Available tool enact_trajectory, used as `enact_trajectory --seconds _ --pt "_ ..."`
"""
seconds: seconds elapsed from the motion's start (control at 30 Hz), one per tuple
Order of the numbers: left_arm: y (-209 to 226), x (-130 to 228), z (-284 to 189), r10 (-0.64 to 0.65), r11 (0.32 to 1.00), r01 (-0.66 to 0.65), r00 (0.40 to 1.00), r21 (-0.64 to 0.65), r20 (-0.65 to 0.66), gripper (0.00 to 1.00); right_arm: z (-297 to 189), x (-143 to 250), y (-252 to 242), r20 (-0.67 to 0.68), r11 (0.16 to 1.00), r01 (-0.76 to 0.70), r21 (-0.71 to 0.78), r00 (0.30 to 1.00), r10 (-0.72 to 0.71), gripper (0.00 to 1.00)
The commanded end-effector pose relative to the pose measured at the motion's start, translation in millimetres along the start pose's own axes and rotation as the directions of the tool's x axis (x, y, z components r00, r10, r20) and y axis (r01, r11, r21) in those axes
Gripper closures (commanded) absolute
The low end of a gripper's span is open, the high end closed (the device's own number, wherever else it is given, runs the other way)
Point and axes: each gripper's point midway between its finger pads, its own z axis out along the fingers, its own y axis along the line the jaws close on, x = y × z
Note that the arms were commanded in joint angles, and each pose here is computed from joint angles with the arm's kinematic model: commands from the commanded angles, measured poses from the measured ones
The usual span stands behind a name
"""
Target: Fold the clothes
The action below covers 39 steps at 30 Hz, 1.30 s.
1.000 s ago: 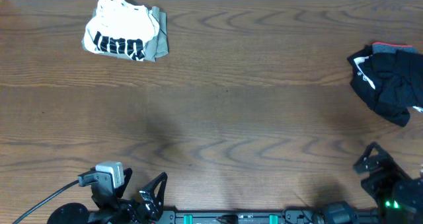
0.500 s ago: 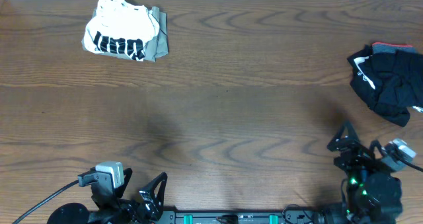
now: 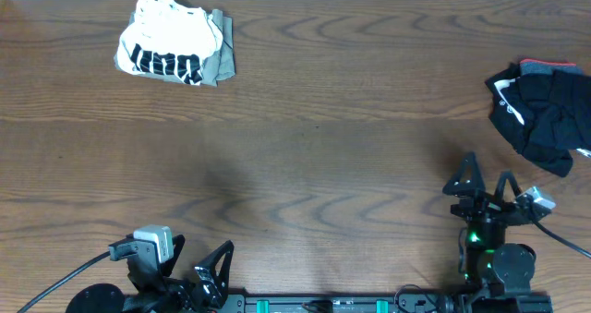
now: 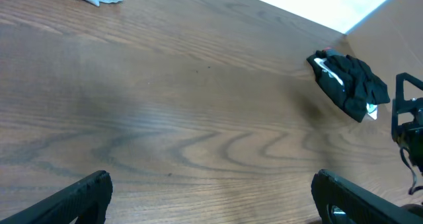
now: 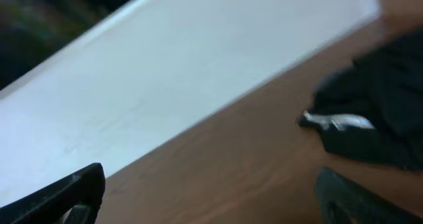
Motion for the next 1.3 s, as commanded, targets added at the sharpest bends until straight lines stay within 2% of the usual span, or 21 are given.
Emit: enact_trajectory --seconds 0.0,0.3,0.57,0.8,0.97,1.17,1.27 --pt "0.3 -0.5 -0.9 0.021 1.0 -0.021 1.0 -0.002 0.006 0.02 -0.4 9.9 20.0 -0.006 0.968 0.212 -0.137 0.977 -0.214 0.01" --pt "0.3 -0.4 -0.9 0.021 1.0 -0.021 1.0 -0.002 0.006 0.02 1.3 27.2 14.0 -0.012 0.894 0.421 -0.152 0.904 -0.428 0.01" --pt "0.3 -0.5 -0.9 0.021 1.0 -0.021 1.0 -0.002 0.006 0.02 1.2 29.6 12.7 -0.015 0.869 0.471 -0.153 0.878 -0.479 0.01" --pt "0.3 -0.5 -0.9 0.021 1.0 -0.021 1.0 -0.002 0.006 0.02 -0.7 52.7 0.3 -0.119 0.862 0.481 -0.16 0.858 -0.5 0.01" --pt "0.3 -0.5 -0.9 0.021 1.0 -0.021 1.0 -0.002 0.006 0.02 -0.8 53.1 1.6 -0.113 0.848 0.502 -0.17 0.845 -0.522 0.01" --pt "0.3 -0.5 -0.9 0.021 1.0 -0.021 1.0 -0.002 0.006 0.02 -0.8 53.1 1.5 -0.096 0.794 0.58 -0.18 0.793 -0.601 0.01" --pt "0.3 -0.5 -0.9 0.021 1.0 -0.021 1.0 -0.002 0.006 0.02 -1.0 53.3 2.2 -0.096 0.795 0.578 -0.184 0.795 -0.599 0.01"
